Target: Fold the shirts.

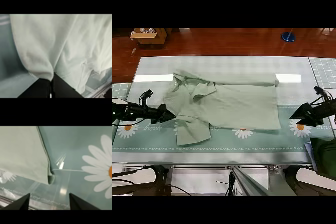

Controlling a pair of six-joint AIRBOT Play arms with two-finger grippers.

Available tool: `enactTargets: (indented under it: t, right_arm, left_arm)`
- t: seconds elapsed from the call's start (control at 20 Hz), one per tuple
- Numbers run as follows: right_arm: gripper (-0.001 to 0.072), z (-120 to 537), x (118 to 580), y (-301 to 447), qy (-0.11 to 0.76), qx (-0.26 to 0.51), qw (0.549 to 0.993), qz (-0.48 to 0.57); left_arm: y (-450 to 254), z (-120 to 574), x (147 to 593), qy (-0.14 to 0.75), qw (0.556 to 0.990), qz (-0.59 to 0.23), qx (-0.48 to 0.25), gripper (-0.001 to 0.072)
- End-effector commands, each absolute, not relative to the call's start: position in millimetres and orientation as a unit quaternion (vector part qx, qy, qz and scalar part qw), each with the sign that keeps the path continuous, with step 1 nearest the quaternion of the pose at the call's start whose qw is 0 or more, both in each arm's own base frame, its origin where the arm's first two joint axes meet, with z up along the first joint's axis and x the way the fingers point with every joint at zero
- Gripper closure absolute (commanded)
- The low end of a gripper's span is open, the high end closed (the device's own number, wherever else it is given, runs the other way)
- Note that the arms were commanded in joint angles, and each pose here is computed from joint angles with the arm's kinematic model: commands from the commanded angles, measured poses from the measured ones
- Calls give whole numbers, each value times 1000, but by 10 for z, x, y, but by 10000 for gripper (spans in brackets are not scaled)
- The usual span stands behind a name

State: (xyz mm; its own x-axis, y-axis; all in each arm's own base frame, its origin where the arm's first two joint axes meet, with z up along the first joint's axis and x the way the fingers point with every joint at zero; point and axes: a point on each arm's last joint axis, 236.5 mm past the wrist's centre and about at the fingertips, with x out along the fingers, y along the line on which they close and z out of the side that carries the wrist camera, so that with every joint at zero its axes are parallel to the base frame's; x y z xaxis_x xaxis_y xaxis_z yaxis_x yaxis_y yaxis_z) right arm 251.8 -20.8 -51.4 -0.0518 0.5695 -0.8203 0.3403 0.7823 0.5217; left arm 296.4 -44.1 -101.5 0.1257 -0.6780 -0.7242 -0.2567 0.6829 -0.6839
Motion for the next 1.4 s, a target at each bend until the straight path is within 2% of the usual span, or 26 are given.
enactTargets:
  t: [0.0,0.35,0.5,0.55,0.6,0.65,0.85,0.95,1.1,1.2,1.35]
  right_arm:
    - [162,-688,2403,-39,716,352,595,94]
    - [163,-1007,2354,247,691,431,578,59]
    - [172,-1156,2356,468,703,393,589,62]
    - [281,-1183,2427,546,699,382,601,63]
    - [535,-1184,2523,622,690,380,613,67]
    - [677,-1161,2607,674,681,383,620,70]
    - [687,-793,2872,670,660,371,643,114]
    - [687,-398,3076,625,629,345,682,143]
    - [687,498,3469,508,533,289,778,165]
    - [687,1279,3616,460,450,242,841,176]
    - [687,2532,3613,431,304,183,918,174]
  left_arm:
    - [-482,-960,2922,643,649,-178,-366,678]
    - [-492,-946,2914,644,646,-181,-367,679]
    - [-491,-947,2915,643,647,-181,-367,679]
    - [-494,-945,2912,644,646,-182,-368,679]
    - [-502,-935,2903,645,644,-184,-368,679]
    - [-508,-922,2897,646,642,-187,-368,679]
    - [-515,-743,2957,642,644,-210,-360,680]
    - [-529,-473,3072,620,661,-234,-351,680]
    - [-542,353,3405,535,732,-273,-322,680]
    - [-595,1220,3588,440,795,-303,-286,681]
    - [-802,2730,3491,265,874,-344,-218,680]
